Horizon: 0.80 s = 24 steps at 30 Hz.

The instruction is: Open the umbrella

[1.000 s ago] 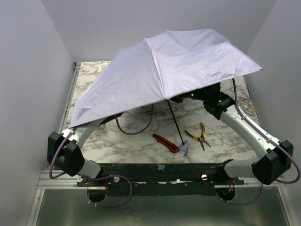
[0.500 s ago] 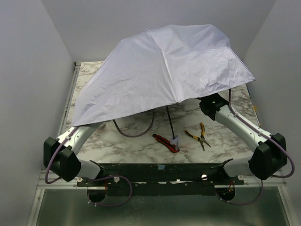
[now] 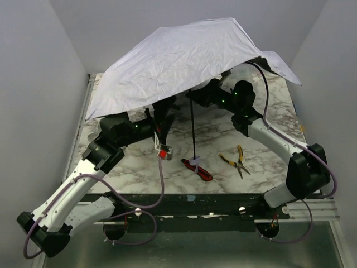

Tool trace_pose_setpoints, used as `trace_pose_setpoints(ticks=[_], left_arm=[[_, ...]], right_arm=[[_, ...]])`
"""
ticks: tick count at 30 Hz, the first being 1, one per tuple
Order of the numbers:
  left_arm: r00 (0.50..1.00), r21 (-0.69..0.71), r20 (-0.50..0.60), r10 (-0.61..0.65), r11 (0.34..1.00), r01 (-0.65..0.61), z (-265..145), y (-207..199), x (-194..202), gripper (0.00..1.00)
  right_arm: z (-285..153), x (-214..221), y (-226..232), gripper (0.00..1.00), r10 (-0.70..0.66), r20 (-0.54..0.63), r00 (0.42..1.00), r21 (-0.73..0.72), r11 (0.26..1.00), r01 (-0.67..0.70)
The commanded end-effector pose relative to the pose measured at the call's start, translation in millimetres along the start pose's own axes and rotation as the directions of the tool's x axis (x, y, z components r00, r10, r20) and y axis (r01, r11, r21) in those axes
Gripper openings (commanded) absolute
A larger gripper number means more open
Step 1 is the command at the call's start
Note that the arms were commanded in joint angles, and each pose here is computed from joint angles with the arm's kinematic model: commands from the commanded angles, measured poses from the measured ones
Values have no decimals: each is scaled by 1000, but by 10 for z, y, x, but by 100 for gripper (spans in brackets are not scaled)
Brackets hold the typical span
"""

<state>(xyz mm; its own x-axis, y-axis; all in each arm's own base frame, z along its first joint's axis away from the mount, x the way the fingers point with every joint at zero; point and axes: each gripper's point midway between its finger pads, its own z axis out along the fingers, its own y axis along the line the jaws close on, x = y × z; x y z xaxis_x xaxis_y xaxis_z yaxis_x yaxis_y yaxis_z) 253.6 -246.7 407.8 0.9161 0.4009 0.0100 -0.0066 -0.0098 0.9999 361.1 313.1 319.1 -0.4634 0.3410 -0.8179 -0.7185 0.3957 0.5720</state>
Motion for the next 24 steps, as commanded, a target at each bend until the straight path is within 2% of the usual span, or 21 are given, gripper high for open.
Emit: trace_pose_setpoints(ticks=[1,3,8,12,16,21,24], left_arm=[[899,240,-11,-438,872,427,-264,-878,-401,99],[830,237,-57,-554,800,551,-375,-1009,-482,99],[604,193,-194,-773,573,796,-683,-1257,-623,99],[529,198,-289,-798,490,849,-990,-1566,-737,99],[532,255,-379,-757,467,847,-1335,-1930,-859,99],[544,263,-447,-710,477,839,-1700,-2171,-931,99],[574,328,-463,-675,471,819,-1912,-2319,-1054,99]], right_arm=[[14,-352,192,0,-31,145,989,-92,995,44],[-2,-301,129,0,-11,151,988,-98,995,26],[-1,-44,-31,0,15,115,993,-111,994,-3],[-13,153,-187,0,18,83,996,-84,996,-11],[-82,405,-252,0,65,34,997,-87,994,-62],[-239,629,-301,1,89,-2,996,-52,995,-89],[-313,730,-359,8,61,-23,998,-18,998,-62]])
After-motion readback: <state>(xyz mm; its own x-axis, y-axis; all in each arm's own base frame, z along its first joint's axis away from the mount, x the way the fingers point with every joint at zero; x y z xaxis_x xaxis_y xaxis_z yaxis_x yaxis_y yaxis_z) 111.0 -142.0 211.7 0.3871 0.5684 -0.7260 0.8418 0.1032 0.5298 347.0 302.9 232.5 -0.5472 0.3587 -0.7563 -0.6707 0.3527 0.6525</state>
